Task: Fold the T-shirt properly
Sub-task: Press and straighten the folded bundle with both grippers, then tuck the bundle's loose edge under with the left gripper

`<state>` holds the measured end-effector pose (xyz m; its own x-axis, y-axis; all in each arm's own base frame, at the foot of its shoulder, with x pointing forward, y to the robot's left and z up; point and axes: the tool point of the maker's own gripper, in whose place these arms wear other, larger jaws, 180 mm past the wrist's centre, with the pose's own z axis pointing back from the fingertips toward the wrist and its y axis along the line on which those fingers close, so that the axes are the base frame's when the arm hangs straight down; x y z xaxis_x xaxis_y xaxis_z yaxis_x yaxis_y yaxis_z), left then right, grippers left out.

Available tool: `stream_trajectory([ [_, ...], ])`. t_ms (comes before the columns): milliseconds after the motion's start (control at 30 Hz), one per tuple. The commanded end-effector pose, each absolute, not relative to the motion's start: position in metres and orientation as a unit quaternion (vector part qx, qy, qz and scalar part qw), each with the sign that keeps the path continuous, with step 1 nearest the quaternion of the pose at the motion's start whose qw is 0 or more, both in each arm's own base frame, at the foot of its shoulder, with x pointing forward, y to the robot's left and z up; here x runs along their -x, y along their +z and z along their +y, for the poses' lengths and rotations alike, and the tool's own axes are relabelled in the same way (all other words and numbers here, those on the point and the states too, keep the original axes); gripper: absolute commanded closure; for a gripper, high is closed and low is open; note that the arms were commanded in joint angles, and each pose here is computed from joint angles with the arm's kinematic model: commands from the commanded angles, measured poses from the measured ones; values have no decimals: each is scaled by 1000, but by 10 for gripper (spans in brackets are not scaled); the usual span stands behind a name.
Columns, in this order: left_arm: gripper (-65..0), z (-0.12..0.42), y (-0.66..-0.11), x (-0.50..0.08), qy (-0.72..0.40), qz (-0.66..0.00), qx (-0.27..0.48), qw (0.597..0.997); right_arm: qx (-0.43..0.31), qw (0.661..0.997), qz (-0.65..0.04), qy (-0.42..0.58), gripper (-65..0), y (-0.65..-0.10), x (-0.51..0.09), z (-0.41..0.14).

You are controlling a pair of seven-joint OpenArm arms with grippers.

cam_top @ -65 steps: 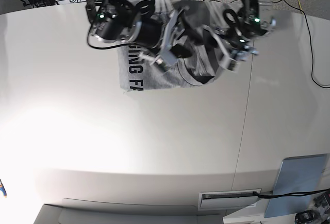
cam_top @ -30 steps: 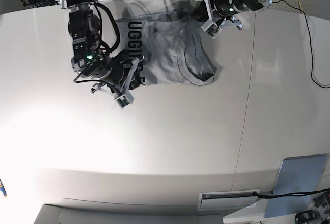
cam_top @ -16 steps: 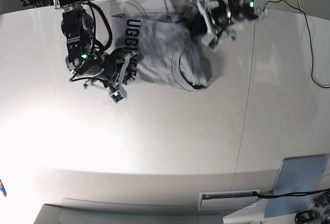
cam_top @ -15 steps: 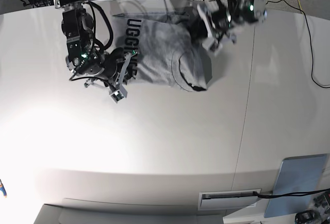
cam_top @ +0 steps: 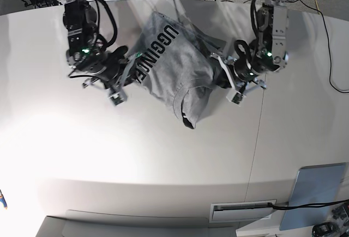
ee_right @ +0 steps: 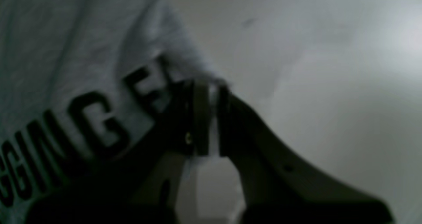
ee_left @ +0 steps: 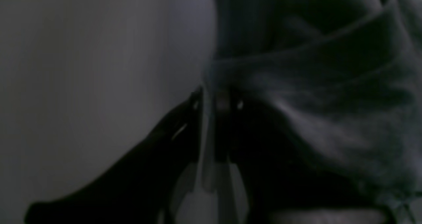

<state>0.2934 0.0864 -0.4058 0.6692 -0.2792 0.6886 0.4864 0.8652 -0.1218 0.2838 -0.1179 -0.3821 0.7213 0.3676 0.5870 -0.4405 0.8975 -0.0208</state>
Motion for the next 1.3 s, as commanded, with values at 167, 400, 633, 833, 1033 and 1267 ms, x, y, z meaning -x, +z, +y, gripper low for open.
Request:
stream_trajectory([
  [167,-60,95,-377,-272,-212,-357,173,893,-18,920,-343,188,-43,-363,-303,-150],
  [400,-60,67,-384,-198,-212,-320,250,889,-10,909,-365,201,-42,-359,-310,-146],
  [633,-60,87,-406,-198,-151,-350,219,898,-23,916,-328,228,-42,-377,-290,-129],
  [833,-60,84,-421,-222,-140,-347,233,898,-46,929,-283,235,-42,-401,-254,-119],
  [1033,-60,59,-408,-266,-149,-383,247,877,-90,935,-260,222,-42,-416,-219,-106],
  [1267,-60,47,-400,-321,-157,-406,234,869,-117,927,-279,223,-23,-406,-198,-91],
])
